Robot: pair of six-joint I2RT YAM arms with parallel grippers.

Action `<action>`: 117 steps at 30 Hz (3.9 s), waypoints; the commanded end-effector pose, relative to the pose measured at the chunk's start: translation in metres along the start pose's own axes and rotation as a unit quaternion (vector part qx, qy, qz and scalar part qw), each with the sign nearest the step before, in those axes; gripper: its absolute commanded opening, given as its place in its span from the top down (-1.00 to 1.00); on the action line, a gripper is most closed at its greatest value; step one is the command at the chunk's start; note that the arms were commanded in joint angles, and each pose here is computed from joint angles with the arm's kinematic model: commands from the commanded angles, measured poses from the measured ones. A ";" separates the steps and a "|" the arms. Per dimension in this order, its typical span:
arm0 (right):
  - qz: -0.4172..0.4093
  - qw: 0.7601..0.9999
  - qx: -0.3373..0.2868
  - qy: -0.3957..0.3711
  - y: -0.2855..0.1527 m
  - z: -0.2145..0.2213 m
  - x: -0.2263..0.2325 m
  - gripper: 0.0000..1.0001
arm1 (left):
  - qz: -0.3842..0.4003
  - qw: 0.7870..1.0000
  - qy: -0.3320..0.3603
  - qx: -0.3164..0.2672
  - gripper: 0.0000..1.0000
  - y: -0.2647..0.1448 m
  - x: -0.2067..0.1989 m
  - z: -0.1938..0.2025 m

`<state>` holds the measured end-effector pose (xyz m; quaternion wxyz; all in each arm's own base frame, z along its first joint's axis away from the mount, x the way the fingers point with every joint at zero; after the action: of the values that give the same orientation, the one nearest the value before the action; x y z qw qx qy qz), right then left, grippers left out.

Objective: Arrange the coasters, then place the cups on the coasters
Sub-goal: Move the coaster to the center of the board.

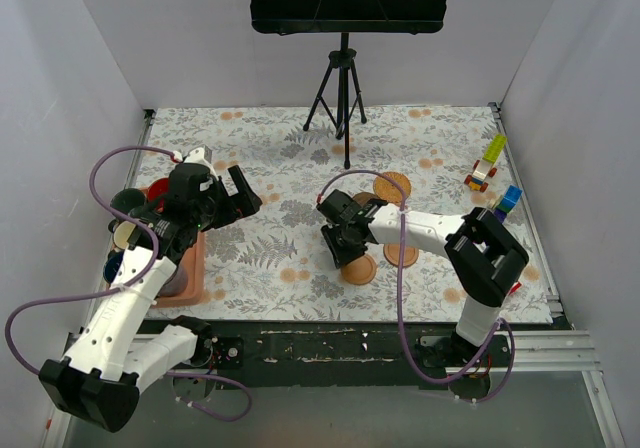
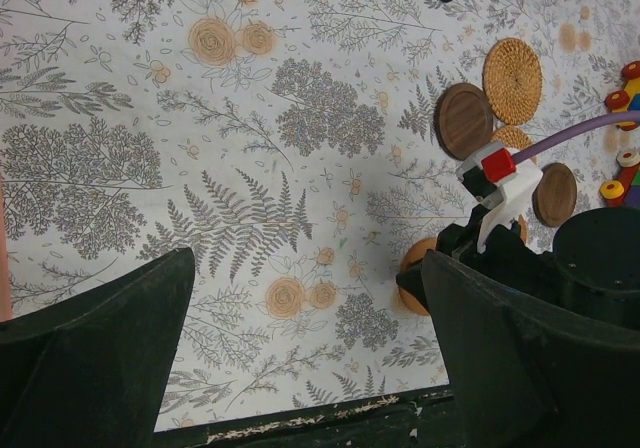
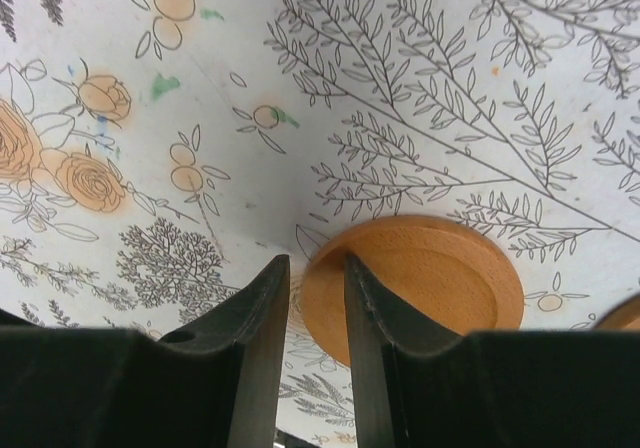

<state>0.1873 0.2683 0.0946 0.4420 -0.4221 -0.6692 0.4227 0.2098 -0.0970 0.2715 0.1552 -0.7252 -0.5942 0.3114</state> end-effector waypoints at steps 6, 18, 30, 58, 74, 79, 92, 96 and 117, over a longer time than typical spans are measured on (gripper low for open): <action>0.025 0.995 -0.093 -0.012 0.007 -0.029 -0.002 0.27 | -0.007 1.000 0.009 -0.015 -0.96 -0.003 -0.001 -0.010; 0.029 0.992 -0.123 -0.012 0.009 -0.048 -0.018 0.26 | -0.009 1.000 0.009 -0.018 -0.96 -0.001 -0.002 -0.016; -0.012 0.986 -0.160 -0.053 -0.025 -0.058 -0.009 0.11 | -0.014 1.000 0.010 -0.019 -0.96 -0.001 -0.002 -0.016; 0.070 0.977 -0.117 -0.166 0.002 0.010 0.005 -0.29 | -0.001 1.000 0.006 -0.013 -0.97 0.000 -0.004 -0.013; 0.102 0.978 -0.109 -0.145 -0.010 0.028 -0.019 -0.30 | -0.003 1.000 0.007 -0.009 -0.96 0.004 -0.003 -0.012; 0.102 0.979 -0.096 -0.148 -0.006 0.037 -0.025 -0.25 | -0.005 1.000 0.007 -0.008 -0.96 0.004 -0.003 -0.012; 0.128 0.976 -0.103 -0.146 0.006 0.022 -0.034 0.04 | -0.007 1.000 0.007 -0.006 -0.96 0.005 -0.004 -0.014; 0.130 0.976 -0.108 -0.140 0.008 0.013 -0.035 0.05 | -0.008 1.000 0.007 -0.005 -0.96 0.006 -0.004 -0.014; 0.152 0.976 -0.114 -0.109 0.015 -0.016 -0.043 0.06 | -0.013 1.000 0.007 -0.009 -0.96 0.005 -0.002 -0.015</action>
<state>0.2098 0.2420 0.0856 0.2520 -0.5043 -0.7050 0.4303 0.2209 -0.0990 0.2665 0.1723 -0.7157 -0.5995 0.3140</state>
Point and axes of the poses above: each gripper's point midway between its finger pads, its own y axis out along the fingers, its own x axis along the line the jaws close on, z = x × y, the point moved 7 cm from there along -y, back along the fingers, and after that the axes turned 15 degrees about y, right-handed, at the moved point
